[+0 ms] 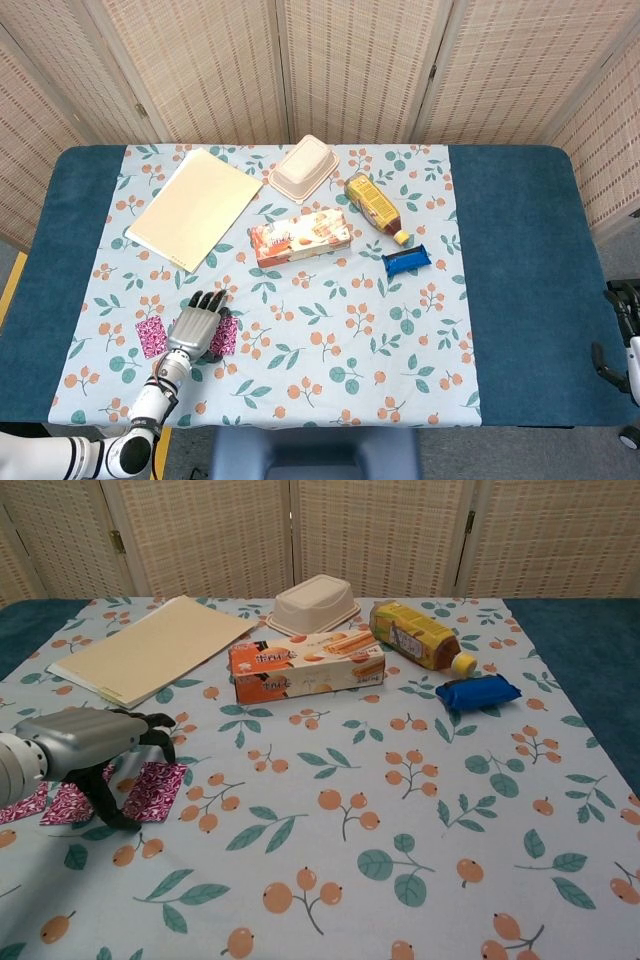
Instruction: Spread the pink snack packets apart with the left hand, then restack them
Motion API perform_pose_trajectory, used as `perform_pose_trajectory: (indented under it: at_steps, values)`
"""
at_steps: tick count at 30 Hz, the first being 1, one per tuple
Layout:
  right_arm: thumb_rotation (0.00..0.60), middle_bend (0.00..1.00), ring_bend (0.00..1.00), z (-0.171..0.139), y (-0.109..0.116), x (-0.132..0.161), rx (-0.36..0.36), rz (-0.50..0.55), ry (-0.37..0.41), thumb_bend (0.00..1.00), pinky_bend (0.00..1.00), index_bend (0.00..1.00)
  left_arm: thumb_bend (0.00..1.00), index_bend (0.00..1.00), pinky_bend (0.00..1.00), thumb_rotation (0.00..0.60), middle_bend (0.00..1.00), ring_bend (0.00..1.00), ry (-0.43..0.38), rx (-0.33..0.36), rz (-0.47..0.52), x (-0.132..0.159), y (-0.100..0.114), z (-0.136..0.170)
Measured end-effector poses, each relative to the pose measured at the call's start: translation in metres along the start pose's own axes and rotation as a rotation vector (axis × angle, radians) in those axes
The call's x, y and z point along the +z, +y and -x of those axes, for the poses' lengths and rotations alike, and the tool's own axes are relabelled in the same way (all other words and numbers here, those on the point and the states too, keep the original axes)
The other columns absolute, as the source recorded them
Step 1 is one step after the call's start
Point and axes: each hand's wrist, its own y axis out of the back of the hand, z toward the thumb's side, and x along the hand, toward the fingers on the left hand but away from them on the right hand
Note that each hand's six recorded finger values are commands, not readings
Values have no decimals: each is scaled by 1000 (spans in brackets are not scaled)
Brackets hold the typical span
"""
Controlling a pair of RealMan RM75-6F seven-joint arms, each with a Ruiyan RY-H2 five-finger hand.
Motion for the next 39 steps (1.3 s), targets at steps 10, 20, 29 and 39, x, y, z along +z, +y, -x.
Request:
perform_pose_trajectory:
  at_steps: [10, 20, 29, 39]
  values:
    - [600, 0, 0, 0, 1, -1, -3, -1, -3, 496, 0, 90, 225, 371, 0, 600, 0, 0, -6, 34, 6, 0, 5, 6]
    - [600, 0, 0, 2, 2, 0, -3, -2, 2, 496, 0, 90, 226, 370, 0, 600, 0, 0, 55, 112, 36, -34, 29, 30]
    - [600, 0, 0, 6, 0, 2, 2, -2, 9, 496, 0, 90, 228, 357, 0, 600, 0, 0, 197, 109, 91, -89, 23, 53]
    - [600, 0, 0, 9, -1, 2, 6, -2, 15, 497, 0, 90, 232, 349, 0, 600, 0, 0, 303, 39, 117, -113, -3, 58]
